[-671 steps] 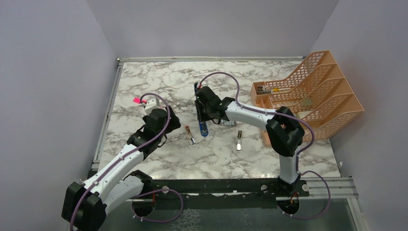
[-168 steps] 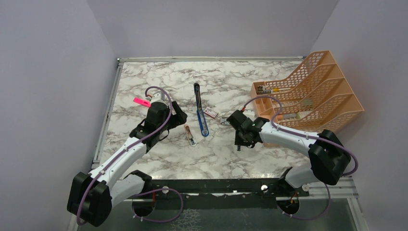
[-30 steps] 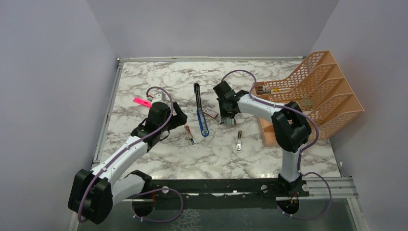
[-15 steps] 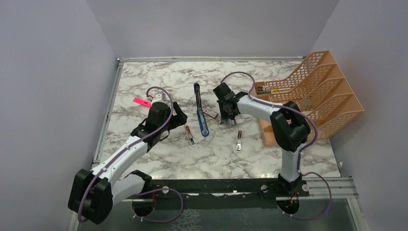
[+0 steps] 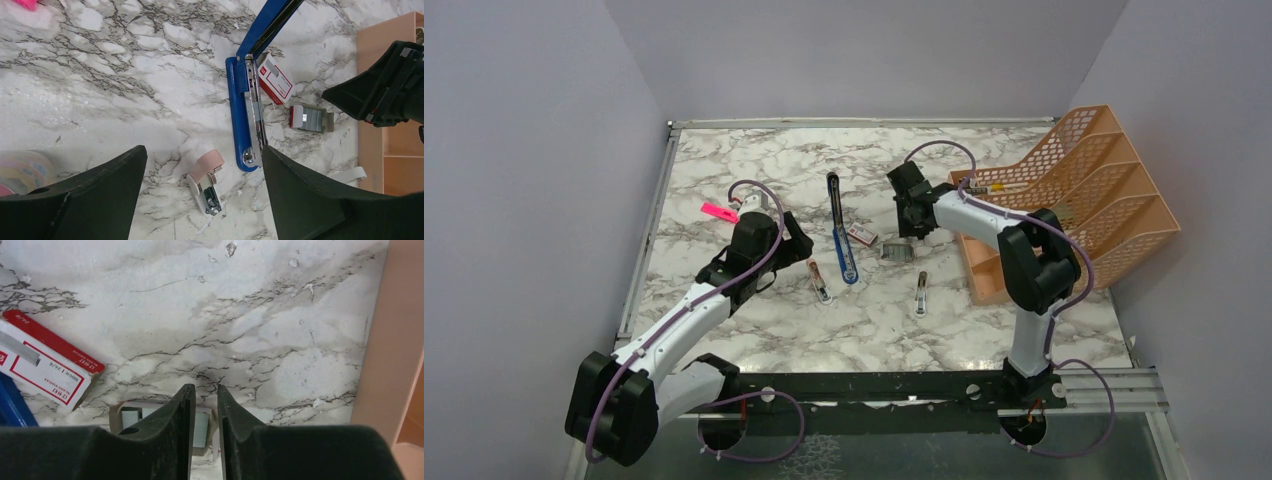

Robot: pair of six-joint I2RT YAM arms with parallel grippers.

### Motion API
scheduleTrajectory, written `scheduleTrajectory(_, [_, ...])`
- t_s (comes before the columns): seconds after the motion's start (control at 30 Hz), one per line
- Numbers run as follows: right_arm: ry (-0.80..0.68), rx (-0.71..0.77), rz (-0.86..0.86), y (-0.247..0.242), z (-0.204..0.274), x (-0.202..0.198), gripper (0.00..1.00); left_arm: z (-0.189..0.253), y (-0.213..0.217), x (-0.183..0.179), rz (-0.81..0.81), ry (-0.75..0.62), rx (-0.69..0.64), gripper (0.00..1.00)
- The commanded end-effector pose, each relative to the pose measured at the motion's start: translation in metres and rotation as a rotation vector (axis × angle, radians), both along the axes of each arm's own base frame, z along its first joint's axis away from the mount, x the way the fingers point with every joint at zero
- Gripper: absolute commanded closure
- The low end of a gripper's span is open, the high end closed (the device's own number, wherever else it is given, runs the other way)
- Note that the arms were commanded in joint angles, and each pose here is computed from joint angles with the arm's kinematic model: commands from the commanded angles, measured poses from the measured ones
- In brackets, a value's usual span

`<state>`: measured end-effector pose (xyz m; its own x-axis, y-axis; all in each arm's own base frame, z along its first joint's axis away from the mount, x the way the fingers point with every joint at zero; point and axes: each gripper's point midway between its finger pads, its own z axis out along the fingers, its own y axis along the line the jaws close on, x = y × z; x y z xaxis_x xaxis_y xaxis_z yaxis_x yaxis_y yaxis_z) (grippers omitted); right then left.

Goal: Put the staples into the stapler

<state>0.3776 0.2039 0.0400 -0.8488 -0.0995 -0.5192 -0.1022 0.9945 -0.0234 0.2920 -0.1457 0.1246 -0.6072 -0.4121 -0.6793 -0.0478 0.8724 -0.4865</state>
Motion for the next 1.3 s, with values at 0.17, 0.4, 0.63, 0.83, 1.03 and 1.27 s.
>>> scheduleTrajectory(0.17, [0.067,-0.053,0.039,-0.007,-0.019,-0.009,0.72,0.01,0.001,0.002,0.003,-0.032,-0.009,0.15])
scheduleTrajectory(0.4, [0.151,-0.055,0.11,-0.013,-0.017,-0.039,0.73,0.008,0.0,0.001,-0.003,-0.028,-0.012,0.15])
scheduleTrajectory(0.63, [0.191,0.146,0.306,0.024,0.002,-0.058,0.72,0.009,-0.001,0.002,-0.003,-0.033,-0.019,0.15])
scheduleTrajectory(0.83, [0.04,0.068,0.195,0.009,0.03,-0.029,0.68,0.01,0.0,0.002,-0.003,-0.035,-0.018,0.15])
scheduleTrajectory(1.03, [0.015,0.115,0.246,0.029,0.042,-0.034,0.66,0.009,0.0,0.002,0.0,-0.033,-0.017,0.15])
scheduleTrajectory(1.27, [0.052,0.082,0.251,0.052,0.024,-0.049,0.64,0.007,-0.002,0.003,-0.005,-0.027,-0.019,0.15])
